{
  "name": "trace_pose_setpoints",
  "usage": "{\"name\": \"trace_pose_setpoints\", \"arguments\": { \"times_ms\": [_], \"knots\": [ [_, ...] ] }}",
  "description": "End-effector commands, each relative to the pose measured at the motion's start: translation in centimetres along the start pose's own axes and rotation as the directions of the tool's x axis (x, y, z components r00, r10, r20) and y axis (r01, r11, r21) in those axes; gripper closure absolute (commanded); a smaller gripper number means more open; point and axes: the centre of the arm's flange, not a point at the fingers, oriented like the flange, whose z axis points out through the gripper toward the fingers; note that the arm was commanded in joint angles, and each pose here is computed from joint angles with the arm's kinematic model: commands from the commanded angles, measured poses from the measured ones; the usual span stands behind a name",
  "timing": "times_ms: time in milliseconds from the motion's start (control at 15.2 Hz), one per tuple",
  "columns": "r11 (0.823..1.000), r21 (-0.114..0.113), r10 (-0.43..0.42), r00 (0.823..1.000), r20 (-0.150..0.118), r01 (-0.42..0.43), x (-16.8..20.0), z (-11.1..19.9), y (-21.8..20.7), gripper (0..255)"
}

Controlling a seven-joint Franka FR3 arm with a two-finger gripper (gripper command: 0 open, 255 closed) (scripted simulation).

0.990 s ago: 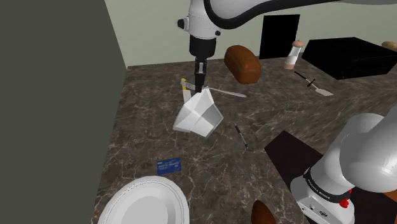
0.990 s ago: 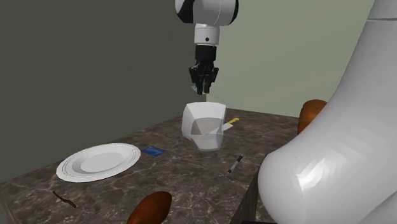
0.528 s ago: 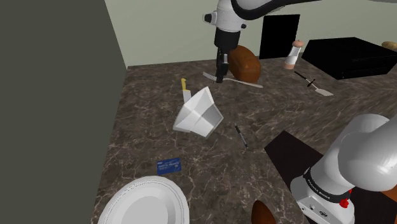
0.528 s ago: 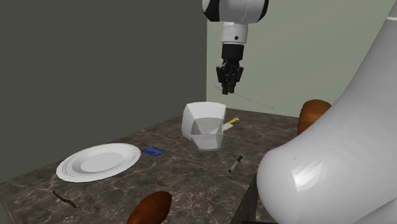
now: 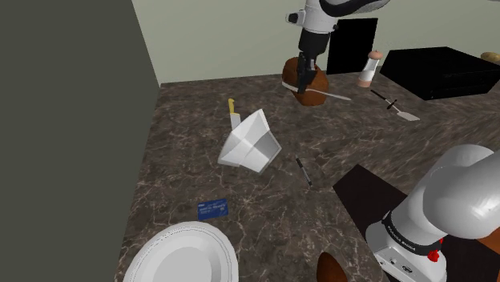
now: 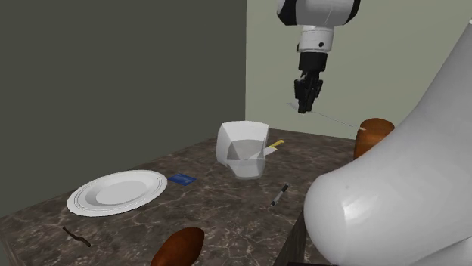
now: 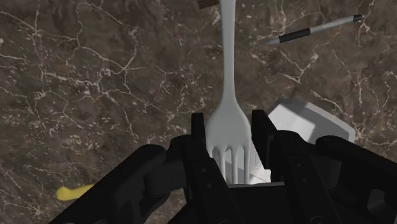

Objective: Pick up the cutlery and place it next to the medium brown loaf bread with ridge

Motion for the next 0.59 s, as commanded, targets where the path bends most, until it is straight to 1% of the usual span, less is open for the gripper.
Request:
{"name": "trace_pose_setpoints", "arguments": {
  "times_ms": [0, 528],
  "knots": [
    [1.0, 0.0, -0.002, 1.0, 0.0, 0.002, -2.1, -0.4, 1.4, 255],
    [1.0, 0.0, -0.002, 1.0, 0.0, 0.002, -10.6, -1.1, 7.8, 255]
  ]
}}
